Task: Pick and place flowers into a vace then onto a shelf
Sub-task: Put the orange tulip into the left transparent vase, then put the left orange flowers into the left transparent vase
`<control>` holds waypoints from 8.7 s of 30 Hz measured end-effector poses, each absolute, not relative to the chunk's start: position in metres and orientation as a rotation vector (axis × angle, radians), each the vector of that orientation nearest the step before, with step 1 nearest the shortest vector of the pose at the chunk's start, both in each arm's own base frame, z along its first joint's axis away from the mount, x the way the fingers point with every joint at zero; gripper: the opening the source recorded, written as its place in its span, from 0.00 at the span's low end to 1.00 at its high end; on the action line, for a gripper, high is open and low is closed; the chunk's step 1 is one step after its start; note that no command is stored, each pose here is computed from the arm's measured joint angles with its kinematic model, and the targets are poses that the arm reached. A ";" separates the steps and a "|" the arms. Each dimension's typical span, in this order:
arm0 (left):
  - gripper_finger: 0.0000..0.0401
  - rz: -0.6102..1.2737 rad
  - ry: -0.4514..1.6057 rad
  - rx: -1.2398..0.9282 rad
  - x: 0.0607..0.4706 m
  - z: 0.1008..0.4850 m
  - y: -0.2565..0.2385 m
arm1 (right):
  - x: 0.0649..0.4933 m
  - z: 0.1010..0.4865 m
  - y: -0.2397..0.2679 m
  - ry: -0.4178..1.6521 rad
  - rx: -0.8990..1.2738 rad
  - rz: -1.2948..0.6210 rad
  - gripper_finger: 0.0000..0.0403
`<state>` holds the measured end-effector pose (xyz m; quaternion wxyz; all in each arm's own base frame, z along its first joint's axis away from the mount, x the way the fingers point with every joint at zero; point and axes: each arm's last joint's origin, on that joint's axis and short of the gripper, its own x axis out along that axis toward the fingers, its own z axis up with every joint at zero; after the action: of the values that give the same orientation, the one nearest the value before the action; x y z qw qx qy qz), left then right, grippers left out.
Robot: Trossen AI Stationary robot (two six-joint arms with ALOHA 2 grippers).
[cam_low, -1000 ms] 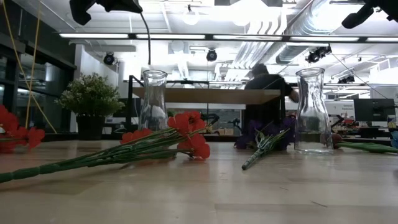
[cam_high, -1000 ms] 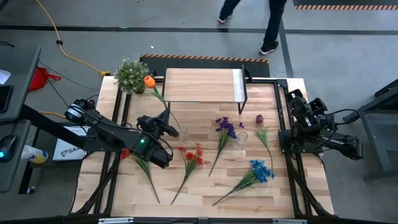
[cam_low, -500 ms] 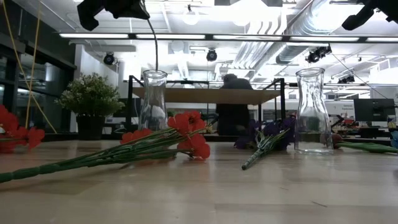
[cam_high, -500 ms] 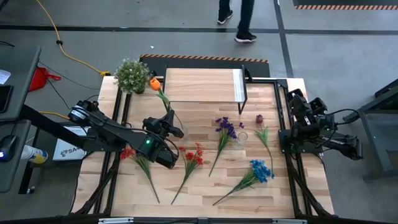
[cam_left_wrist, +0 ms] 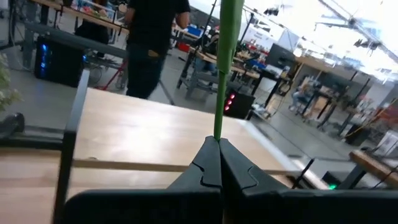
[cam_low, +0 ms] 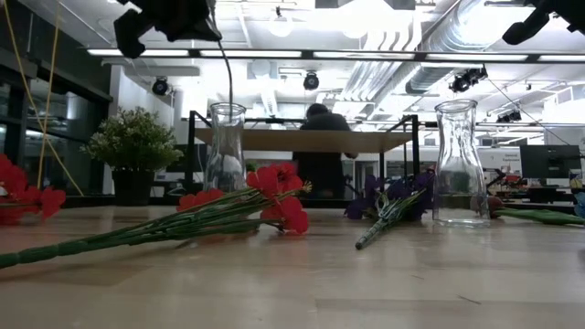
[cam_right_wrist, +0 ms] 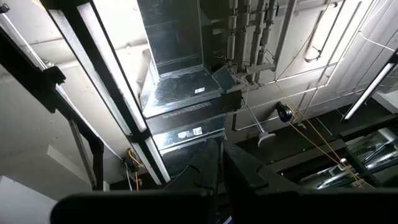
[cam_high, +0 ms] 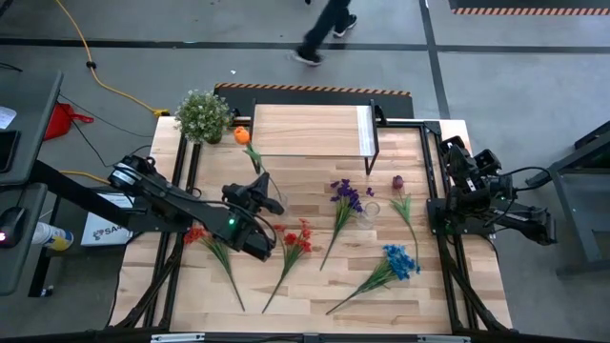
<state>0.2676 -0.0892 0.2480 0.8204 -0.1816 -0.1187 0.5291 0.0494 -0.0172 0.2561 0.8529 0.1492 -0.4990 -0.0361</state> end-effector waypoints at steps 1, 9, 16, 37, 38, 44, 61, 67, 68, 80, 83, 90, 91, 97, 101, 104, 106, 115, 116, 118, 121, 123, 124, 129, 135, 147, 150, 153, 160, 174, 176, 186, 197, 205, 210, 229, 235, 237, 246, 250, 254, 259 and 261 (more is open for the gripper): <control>0.05 1.127 -0.250 -0.383 0.267 0.244 -0.089 | 0.049 0.256 -0.017 -1.050 0.314 -0.076 0.03; 0.05 1.131 -0.226 -0.414 0.265 0.227 -0.088 | 0.050 0.256 -0.017 -1.047 0.315 -0.077 0.03; 0.05 1.135 -0.177 -0.425 0.267 0.223 -0.089 | 0.050 0.256 -0.017 -1.043 0.298 -0.088 0.03; 0.12 1.123 -0.077 -0.416 0.275 0.223 -0.093 | 0.050 0.256 -0.017 -1.042 0.299 -0.087 0.03; 0.14 1.123 -0.072 -0.412 0.275 0.223 -0.093 | 0.050 0.256 -0.017 -1.042 0.299 -0.087 0.03; 0.23 1.120 -0.044 -0.426 0.275 0.222 -0.093 | 0.050 0.256 -0.017 -1.042 0.299 -0.087 0.03; 0.25 1.105 0.118 -0.465 0.275 0.218 -0.094 | 0.050 0.256 -0.017 -1.042 0.299 -0.086 0.03; 0.25 1.105 0.162 -0.468 0.273 0.216 -0.094 | 0.050 0.256 -0.017 -1.042 0.299 -0.087 0.03; 0.25 1.104 0.174 -0.472 0.273 0.216 -0.094 | 0.050 0.256 -0.017 -1.042 0.300 -0.087 0.03; 0.25 1.058 0.311 -0.464 0.264 0.219 -0.109 | 0.050 0.256 -0.017 -1.043 0.300 -0.087 0.03; 0.25 1.041 0.341 -0.424 0.260 0.227 -0.116 | 0.050 0.256 -0.017 -1.042 0.299 -0.087 0.03; 0.25 0.996 0.471 -0.387 0.249 0.243 -0.132 | 0.050 0.256 -0.017 -1.042 0.300 -0.087 0.03; 0.25 0.992 0.497 -0.400 0.247 0.246 -0.134 | 0.050 0.256 -0.017 -1.043 0.300 -0.087 0.03; 0.25 0.978 0.684 -0.539 0.240 0.259 -0.148 | 0.050 0.256 -0.017 -1.043 0.299 -0.087 0.03; 0.25 0.983 0.781 -0.650 0.235 0.264 -0.155 | 0.050 0.256 -0.017 -1.042 0.300 -0.087 0.03; 0.25 1.006 0.864 -0.758 0.231 0.264 -0.161 | 0.050 0.256 -0.017 -1.042 0.299 -0.086 0.03; 0.25 1.034 0.917 -0.839 0.229 0.263 -0.164 | 0.050 0.256 -0.017 -1.041 0.298 -0.084 0.03; 0.25 1.143 1.011 -1.089 0.214 0.261 -0.183 | 0.050 0.256 -0.017 -1.040 0.296 -0.081 0.03; 0.25 1.156 1.007 -1.110 0.213 0.261 -0.185 | 0.050 0.256 -0.017 -1.040 0.296 -0.081 0.03; 0.25 1.175 0.999 -1.147 0.210 0.261 -0.189 | 0.050 0.256 -0.017 -1.038 0.294 -0.077 0.03; 0.25 1.186 1.003 -1.202 0.207 0.261 -0.195 | 0.050 0.256 -0.017 -1.033 0.287 -0.063 0.03; 0.25 1.190 1.004 -1.226 0.206 0.261 -0.197 | 0.050 0.256 -0.016 -1.032 0.285 -0.058 0.03; 0.25 1.196 1.002 -1.232 0.206 0.260 -0.197 | 0.050 0.256 -0.016 -1.031 0.285 -0.059 0.03; 0.25 1.201 1.004 -1.243 0.206 0.260 -0.197 | 0.050 0.256 -0.016 -1.031 0.287 -0.056 0.03; 0.25 1.232 1.001 -1.261 0.207 0.258 -0.198 | 0.050 0.256 -0.016 -1.027 0.281 -0.044 0.03; 0.25 1.292 1.098 -1.314 0.218 0.236 -0.214 | 0.051 0.255 -0.016 -1.020 0.280 -0.048 0.03; 0.25 1.296 1.098 -1.314 0.220 0.232 -0.215 | 0.051 0.255 -0.016 -1.019 0.281 -0.049 0.03; 0.25 1.308 1.104 -1.310 0.221 0.229 -0.217 | 0.051 0.255 -0.016 -1.018 0.281 -0.049 0.03; 0.25 1.349 1.113 -1.320 0.226 0.221 -0.217 | 0.051 0.255 -0.016 -1.019 0.278 -0.043 0.03; 0.29 1.319 1.104 -1.389 0.230 0.196 -0.213 | 0.051 0.255 -0.016 -1.020 0.293 -0.033 0.03; 0.34 1.328 1.120 -1.385 0.229 0.196 -0.212 | 0.051 0.255 -0.016 -1.020 0.293 -0.033 0.03; 0.58 1.368 1.126 -1.344 0.226 0.196 -0.209 | 0.051 0.255 -0.016 -1.021 0.292 -0.038 0.03; 0.58 1.372 1.146 -1.346 0.218 0.168 -0.203 | 0.051 0.255 -0.016 -1.021 0.294 -0.037 0.03; 0.53 1.366 1.148 -1.349 0.212 0.150 -0.197 | 0.051 0.255 -0.016 -1.020 0.279 -0.045 0.03; 0.47 1.347 1.150 -1.375 0.212 0.142 -0.192 | 0.051 0.255 -0.016 -1.023 0.282 -0.053 0.03; 0.09 1.381 1.132 -1.369 0.220 0.139 -0.179 | 0.051 0.255 -0.017 -1.027 0.267 -0.083 0.03; 0.09 1.377 1.135 -1.371 0.220 0.138 -0.179 | 0.051 0.255 -0.017 -1.026 0.266 -0.080 0.03; 0.09 1.373 1.136 -1.374 0.220 0.138 -0.179 | 0.051 0.255 -0.017 -1.025 0.266 -0.078 0.03; 0.09 1.358 1.136 -1.379 0.223 0.142 -0.182 | 0.051 0.255 -0.017 -1.025 0.267 -0.077 0.03; 0.09 1.360 1.136 -1.366 0.225 0.147 -0.184 | 0.051 0.255 -0.017 -1.025 0.266 -0.077 0.03; 0.09 1.336 1.098 -1.350 0.228 0.154 -0.187 | 0.051 0.255 -0.017 -1.025 0.266 -0.078 0.03; 0.09 1.331 1.098 -1.342 0.229 0.161 -0.191 | 0.051 0.255 -0.017 -1.026 0.267 -0.078 0.03; 0.09 1.340 1.096 -1.329 0.229 0.164 -0.191 | 0.051 0.255 -0.017 -1.026 0.267 -0.078 0.03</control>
<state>0.2293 -0.1906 0.1640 0.4613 -0.5404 0.4457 0.5445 0.0507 -0.0168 0.2554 0.8621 0.1272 -0.4890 -0.0372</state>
